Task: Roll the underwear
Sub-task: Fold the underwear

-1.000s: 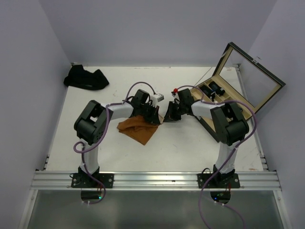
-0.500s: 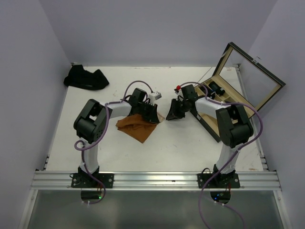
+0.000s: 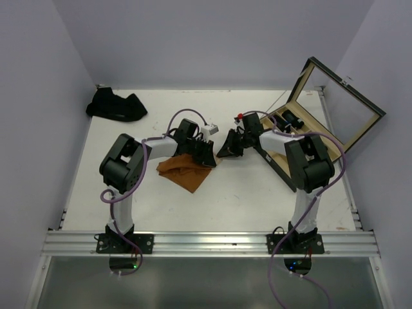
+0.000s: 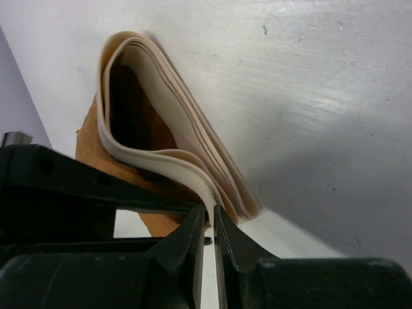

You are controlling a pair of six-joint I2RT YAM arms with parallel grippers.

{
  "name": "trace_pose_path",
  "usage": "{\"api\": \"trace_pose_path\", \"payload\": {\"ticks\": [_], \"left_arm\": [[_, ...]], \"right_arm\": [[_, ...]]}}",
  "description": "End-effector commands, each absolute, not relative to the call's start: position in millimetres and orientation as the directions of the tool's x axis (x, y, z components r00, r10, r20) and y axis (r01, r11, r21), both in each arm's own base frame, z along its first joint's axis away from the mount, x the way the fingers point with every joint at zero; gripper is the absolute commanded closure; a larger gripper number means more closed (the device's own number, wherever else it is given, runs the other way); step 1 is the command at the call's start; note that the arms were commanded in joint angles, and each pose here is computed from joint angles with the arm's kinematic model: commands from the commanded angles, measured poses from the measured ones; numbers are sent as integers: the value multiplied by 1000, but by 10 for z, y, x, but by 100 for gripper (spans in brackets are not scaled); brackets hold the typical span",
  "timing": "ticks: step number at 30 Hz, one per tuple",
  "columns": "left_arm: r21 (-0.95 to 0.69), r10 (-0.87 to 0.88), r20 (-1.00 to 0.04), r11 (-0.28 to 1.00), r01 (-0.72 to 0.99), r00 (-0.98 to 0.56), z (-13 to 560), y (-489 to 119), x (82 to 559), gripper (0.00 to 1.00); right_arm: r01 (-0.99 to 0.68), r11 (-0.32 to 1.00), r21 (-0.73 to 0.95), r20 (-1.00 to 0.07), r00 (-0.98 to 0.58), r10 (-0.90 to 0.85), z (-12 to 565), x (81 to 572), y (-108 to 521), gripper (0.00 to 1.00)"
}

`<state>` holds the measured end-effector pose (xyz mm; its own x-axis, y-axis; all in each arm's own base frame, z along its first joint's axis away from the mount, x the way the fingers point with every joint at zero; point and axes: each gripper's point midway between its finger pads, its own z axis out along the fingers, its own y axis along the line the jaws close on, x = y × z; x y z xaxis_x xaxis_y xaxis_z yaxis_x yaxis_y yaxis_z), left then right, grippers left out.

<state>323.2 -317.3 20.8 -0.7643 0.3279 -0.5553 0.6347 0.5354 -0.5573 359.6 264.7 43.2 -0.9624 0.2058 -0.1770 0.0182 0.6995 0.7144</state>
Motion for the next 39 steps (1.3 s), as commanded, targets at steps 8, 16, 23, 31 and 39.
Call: {"api": "trace_pose_path", "payload": {"ticks": [8,16,23,31,39], "left_arm": [[-503,361,-527,597,625,-769,-53,-3017,3249,71],[-332,419,-706,517,789,-572,859,-2914,3377,55],[-11,705,-694,191,982,-145,1316,-2257,2756,62],[385,754,-466,-299,873,464,984,-1808,2544,67],[599,500,-229,-604,526,835,788,-1959,2693,55]], "right_arm": [[-4,702,712,-192,-963,189,300,3686,2827,88],[5,841,542,-172,-978,117,-269,3545,2502,91],[10,855,518,-150,-983,103,-303,3513,2467,92],[12,852,524,-142,-985,101,-298,3534,2491,92],[-5,858,514,-149,-985,84,-296,3548,2480,92]]}}
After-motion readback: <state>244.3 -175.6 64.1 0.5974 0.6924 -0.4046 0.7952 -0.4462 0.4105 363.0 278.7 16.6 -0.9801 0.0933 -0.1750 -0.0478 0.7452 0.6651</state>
